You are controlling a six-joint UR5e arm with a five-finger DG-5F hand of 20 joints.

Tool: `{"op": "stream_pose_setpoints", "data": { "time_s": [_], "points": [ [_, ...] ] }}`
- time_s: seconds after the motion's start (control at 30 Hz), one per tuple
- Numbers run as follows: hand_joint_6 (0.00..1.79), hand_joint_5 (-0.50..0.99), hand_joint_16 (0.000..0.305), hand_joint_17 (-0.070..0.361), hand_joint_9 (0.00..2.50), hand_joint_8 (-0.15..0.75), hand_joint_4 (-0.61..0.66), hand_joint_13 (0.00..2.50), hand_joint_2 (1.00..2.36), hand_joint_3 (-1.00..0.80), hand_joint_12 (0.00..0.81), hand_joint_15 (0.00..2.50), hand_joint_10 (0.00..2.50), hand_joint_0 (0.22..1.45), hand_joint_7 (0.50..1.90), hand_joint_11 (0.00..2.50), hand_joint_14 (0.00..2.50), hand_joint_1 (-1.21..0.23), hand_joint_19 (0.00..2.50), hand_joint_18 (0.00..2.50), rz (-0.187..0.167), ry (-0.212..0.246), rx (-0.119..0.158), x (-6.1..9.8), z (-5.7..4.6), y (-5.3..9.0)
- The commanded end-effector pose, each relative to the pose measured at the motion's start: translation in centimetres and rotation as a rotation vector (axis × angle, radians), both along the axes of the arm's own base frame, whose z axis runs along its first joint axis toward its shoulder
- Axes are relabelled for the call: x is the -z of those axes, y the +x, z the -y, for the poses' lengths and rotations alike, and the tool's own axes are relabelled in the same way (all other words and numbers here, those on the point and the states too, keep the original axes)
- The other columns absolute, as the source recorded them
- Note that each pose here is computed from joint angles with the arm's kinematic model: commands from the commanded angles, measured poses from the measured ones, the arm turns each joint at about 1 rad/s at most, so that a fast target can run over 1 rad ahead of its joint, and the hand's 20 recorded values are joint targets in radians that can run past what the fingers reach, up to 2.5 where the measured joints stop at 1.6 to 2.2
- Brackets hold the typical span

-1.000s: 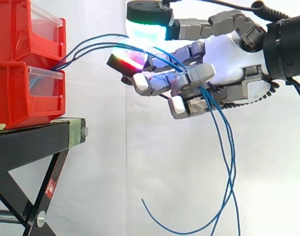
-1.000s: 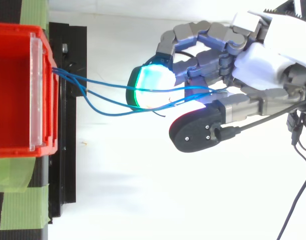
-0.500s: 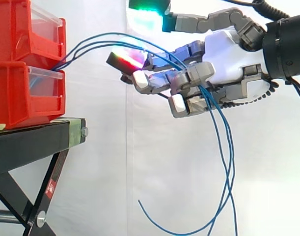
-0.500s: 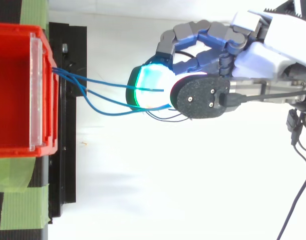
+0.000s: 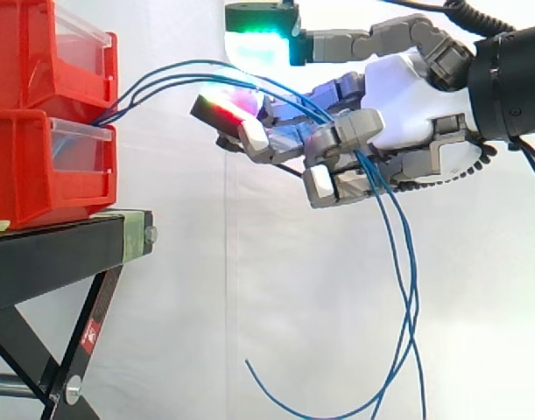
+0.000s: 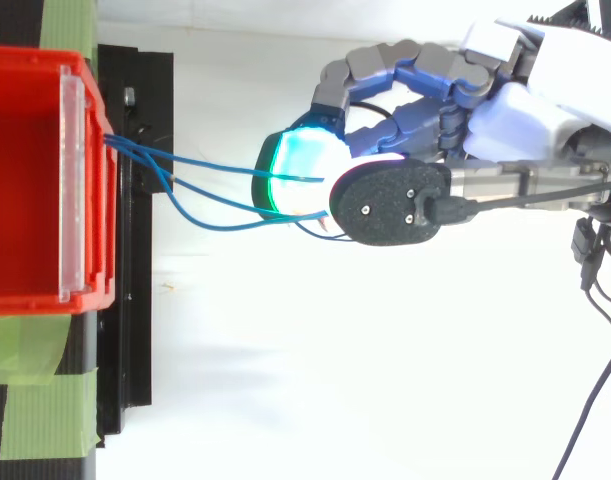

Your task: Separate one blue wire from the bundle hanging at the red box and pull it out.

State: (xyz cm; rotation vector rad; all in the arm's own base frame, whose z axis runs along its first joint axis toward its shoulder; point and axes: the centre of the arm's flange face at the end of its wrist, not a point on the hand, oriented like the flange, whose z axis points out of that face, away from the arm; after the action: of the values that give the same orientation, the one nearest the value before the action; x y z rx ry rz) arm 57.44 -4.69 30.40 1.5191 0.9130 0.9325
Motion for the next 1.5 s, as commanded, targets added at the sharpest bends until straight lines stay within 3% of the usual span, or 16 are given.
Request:
{"op": "stream_pose_setpoints", "data": {
  "time_s": [0.0, 0.57, 0.87, 1.0, 1.17, 1.37, 1.43, 1.47],
  "points": [
    [0.84, -0.19, 0.047, 0.105, 0.82, 0.342, 0.16, 0.79, 1.02, -0.23, 0.358, 1.25, 0.01, 0.61, 1.04, 1.21, 1.50, -0.76, 1.27, 0.88, -0.001, -0.001, 0.000, 0.00, 0.00, 0.00],
    [0.84, -0.17, 0.046, 0.105, 0.83, 0.334, 0.05, 0.76, 1.03, -0.09, 0.355, 1.25, 0.01, 0.61, 1.12, 1.21, 1.47, -0.83, 1.27, 0.84, 0.001, 0.000, 0.000, -0.01, 0.00, 0.01],
    [0.82, -0.16, 0.046, 0.103, 0.84, 0.323, 0.02, 0.74, 1.03, -0.09, 0.356, 1.30, 0.01, 0.62, 1.18, 1.19, 1.27, -0.85, 1.27, 0.78, -0.003, -0.004, -0.004, 0.01, -0.02, -0.01],
    [0.82, -0.16, 0.046, 0.103, 0.85, 0.318, 0.03, 0.74, 1.03, -0.09, 0.352, 1.33, 0.01, 0.62, 1.20, 1.18, 1.12, -0.85, 1.27, 0.75, -0.014, -0.029, -0.005, 0.01, -0.08, -0.01],
    [0.81, -0.16, 0.046, 0.103, 0.86, 0.316, 0.03, 0.74, 1.03, -0.09, 0.351, 1.34, 0.01, 0.62, 1.21, 1.18, 1.01, -0.85, 1.27, 0.73, -0.048, -0.099, -0.011, 0.04, 0.03, -0.07],
    [0.81, -0.16, 0.046, 0.103, 0.85, 0.316, 0.03, 0.78, 1.03, -0.10, 0.356, 1.45, 0.01, 0.62, 1.22, 1.18, 0.45, -0.85, 1.25, 0.68, -0.062, -0.134, -0.015, 0.04, 0.03, -0.07],
    [0.81, -0.16, 0.045, 0.102, 0.85, 0.317, 0.03, 0.81, 1.03, -0.09, 0.360, 1.52, 0.01, 0.61, 1.22, 1.15, 0.07, -0.86, 1.19, 0.64, -0.069, -0.147, -0.017, 0.05, 0.04, -0.09],
    [0.80, -0.15, 0.045, 0.102, 0.86, 0.319, 0.03, 0.80, 1.03, -0.09, 0.363, 1.45, 0.01, 0.61, 1.23, 1.15, 0.00, -0.86, 1.17, 0.63, -0.071, -0.152, -0.017, 0.05, 0.04, -0.09]
  ]
}}
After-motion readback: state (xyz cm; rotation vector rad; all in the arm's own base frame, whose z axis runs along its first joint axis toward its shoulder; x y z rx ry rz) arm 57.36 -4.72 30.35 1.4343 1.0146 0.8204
